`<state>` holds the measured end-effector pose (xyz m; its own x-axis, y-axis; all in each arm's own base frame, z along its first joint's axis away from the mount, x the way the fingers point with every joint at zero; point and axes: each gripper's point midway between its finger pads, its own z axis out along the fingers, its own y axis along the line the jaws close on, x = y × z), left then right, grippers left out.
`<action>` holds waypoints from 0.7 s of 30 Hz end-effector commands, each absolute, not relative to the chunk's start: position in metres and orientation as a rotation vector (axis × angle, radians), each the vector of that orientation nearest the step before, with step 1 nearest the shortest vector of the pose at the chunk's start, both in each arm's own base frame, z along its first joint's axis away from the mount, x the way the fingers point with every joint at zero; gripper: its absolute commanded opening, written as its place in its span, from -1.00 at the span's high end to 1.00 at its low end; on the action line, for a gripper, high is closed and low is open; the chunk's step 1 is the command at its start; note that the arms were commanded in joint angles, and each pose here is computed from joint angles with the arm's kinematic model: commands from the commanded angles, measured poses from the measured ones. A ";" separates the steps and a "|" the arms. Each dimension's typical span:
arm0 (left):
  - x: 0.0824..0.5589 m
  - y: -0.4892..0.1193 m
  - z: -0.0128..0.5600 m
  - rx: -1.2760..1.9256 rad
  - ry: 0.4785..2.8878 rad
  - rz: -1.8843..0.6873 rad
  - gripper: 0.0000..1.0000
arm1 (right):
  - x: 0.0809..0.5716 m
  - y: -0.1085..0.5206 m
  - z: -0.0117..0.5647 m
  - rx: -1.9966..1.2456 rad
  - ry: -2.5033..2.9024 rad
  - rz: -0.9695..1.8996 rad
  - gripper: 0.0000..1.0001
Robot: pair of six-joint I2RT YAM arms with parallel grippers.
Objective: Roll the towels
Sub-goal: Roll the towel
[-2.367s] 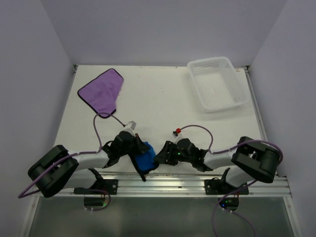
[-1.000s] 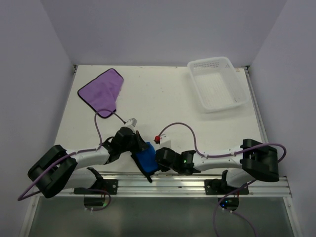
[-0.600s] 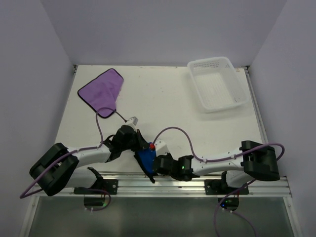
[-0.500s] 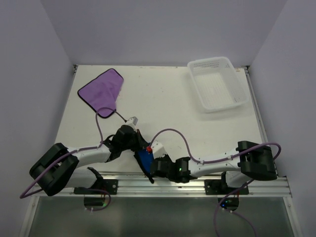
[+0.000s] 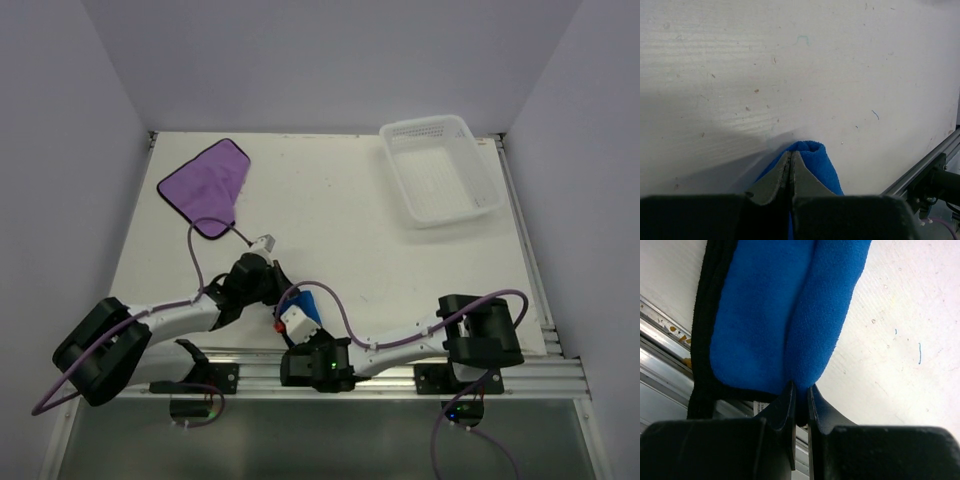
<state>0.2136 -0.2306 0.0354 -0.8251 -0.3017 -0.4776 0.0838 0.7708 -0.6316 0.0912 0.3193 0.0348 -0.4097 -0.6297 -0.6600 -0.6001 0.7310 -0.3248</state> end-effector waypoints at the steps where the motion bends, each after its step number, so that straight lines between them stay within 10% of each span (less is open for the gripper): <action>1: 0.218 -0.223 0.036 -0.182 2.363 -0.858 0.97 | 0.095 0.313 0.045 -0.918 2.054 -0.156 1.00; 21: 0.214 -0.224 0.036 -0.179 2.361 -0.888 0.99 | 0.087 0.323 0.044 -1.028 1.863 -0.429 1.00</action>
